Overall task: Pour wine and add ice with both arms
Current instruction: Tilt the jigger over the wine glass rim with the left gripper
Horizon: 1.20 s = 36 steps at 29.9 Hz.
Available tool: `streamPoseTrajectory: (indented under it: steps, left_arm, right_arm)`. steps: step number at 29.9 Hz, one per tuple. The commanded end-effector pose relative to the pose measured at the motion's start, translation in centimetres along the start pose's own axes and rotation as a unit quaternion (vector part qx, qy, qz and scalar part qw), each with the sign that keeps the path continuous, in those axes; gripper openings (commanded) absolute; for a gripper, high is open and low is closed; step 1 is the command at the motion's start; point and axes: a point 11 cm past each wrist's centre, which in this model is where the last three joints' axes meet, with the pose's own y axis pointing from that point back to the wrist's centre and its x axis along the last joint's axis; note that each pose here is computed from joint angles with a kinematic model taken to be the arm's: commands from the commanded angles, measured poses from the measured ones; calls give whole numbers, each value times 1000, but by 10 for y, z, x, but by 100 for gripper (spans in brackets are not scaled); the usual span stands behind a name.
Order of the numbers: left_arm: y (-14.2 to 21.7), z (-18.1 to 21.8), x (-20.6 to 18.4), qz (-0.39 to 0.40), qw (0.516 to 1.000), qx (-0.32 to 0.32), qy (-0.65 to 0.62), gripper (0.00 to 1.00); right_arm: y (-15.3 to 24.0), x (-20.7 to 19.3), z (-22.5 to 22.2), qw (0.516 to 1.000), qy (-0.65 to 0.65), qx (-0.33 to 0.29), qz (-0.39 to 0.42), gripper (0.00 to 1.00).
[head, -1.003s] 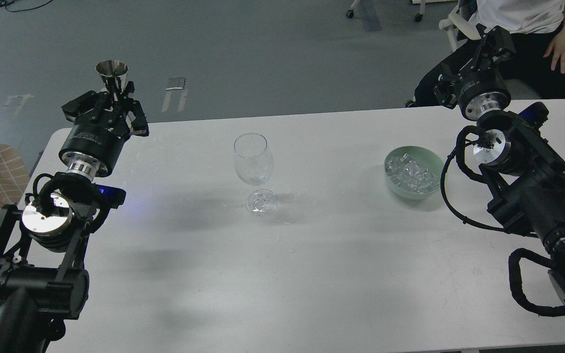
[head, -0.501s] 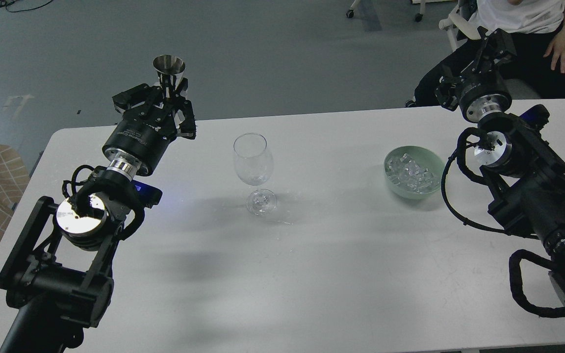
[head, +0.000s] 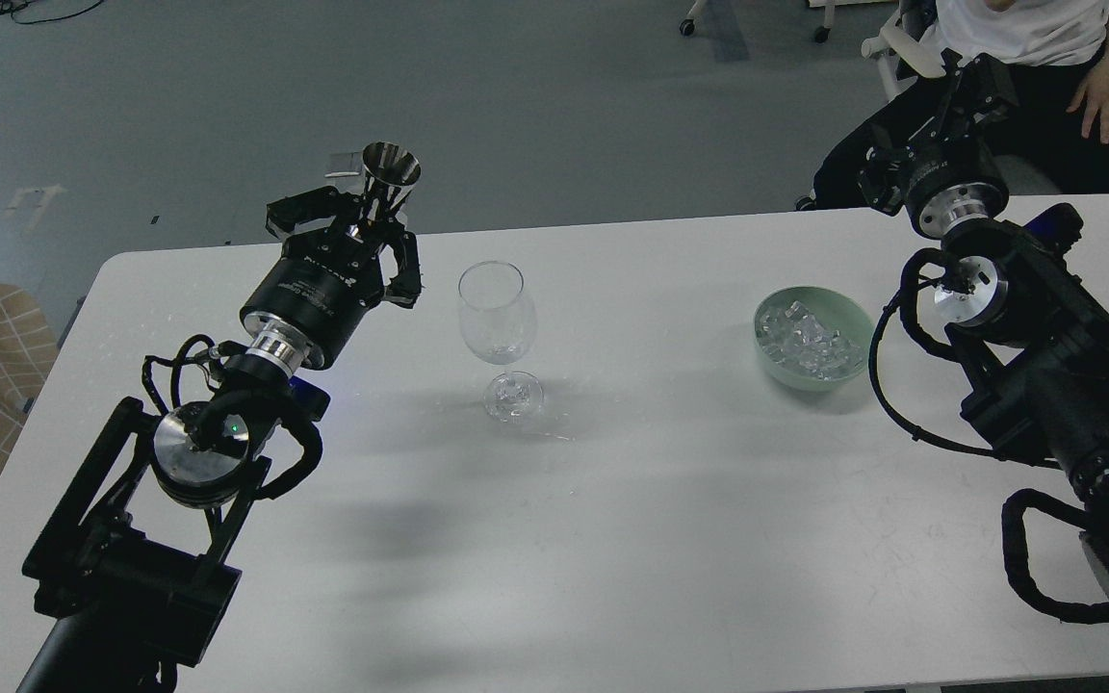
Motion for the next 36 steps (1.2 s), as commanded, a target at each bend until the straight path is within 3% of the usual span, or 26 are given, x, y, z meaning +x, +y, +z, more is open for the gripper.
streamPoseTrajectory:
  steps: [1,36]
  left_arm:
    - [0,-3,0,-3,1000,4,-8,14]
    - [3,-15,23,26,981,18,-193,14]
  right_arm:
    - [0,0,0,1000,0,1,-1,100]
    - [0,-1,-1,1000,-1,1,-2,100]
